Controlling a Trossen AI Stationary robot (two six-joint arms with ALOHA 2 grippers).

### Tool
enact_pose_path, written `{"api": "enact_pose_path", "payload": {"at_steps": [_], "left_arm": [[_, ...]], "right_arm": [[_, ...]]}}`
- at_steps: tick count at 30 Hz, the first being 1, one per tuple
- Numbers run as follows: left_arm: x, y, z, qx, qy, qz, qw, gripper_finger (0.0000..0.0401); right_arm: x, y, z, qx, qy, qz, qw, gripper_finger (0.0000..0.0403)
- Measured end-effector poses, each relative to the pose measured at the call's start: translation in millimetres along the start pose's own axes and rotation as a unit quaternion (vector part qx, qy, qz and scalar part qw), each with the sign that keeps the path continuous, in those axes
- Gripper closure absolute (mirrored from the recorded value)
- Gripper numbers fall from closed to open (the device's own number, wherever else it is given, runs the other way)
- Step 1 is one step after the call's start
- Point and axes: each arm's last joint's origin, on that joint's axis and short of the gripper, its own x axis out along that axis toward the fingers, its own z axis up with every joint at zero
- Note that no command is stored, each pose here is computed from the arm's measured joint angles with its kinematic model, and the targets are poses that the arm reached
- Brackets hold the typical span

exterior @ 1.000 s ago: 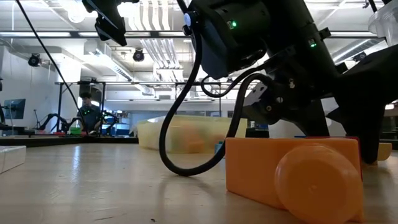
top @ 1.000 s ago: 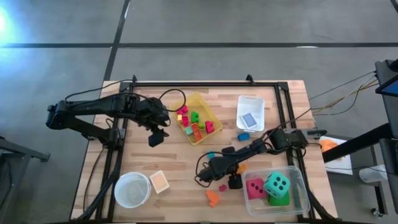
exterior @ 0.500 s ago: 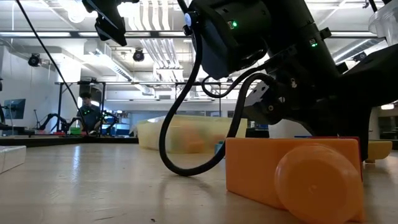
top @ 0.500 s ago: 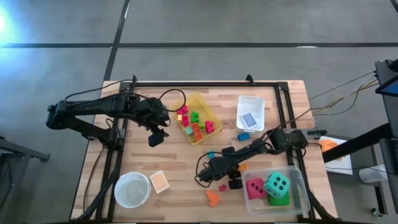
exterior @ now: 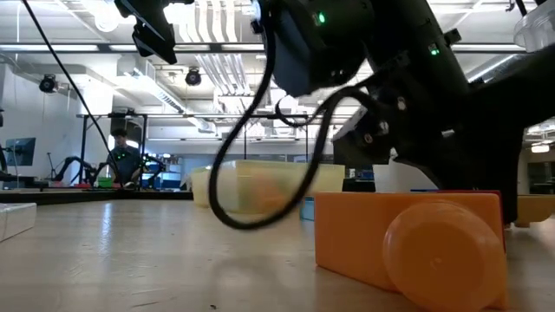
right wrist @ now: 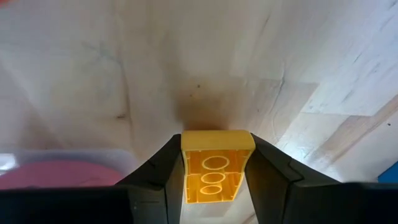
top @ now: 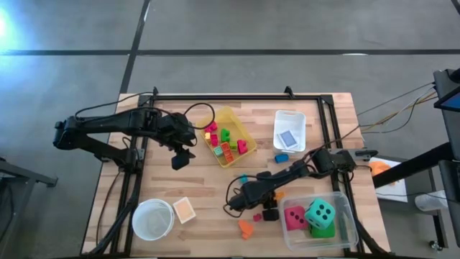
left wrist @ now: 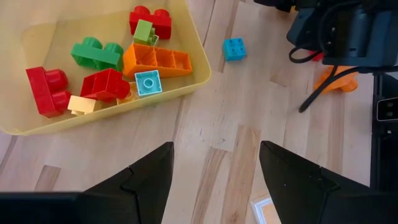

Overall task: Pick & Place Toys
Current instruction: Put the yellow game piece into the yellow bin

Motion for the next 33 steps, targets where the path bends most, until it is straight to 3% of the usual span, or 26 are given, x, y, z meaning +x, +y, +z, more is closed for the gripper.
{"api": "enact_pose_path", "payload": {"at_steps": [9,15,25,33], "left_arm": [[0.0,0.0,0.0,0.0,0.0,0.0,1.0,0.0161],[0.0,0.1,0.0,0.0,0.0,0.0,1.0,0.0161],[0.0,0.1,-0.3,0.001,0.001,0.0,1.0,0.0161],[0.0,0.2,-0.7,0.001,0.003,0.001,1.0,0.0161]], "right_arm": [[-27.9,3.2,-14.5,0.006,-0.064,0.018,0.998,0.0277],[-55.6,1.1,-27.4,0.03,-0.145,0.021,0.989,0.0277],[-98.4,-12.0,-48.4,0.065,-0.283,-0.005,0.957,0.0277],[-127.0,-45.0,-61.8,0.119,-0.365,-0.039,0.922,0.0277]]}}
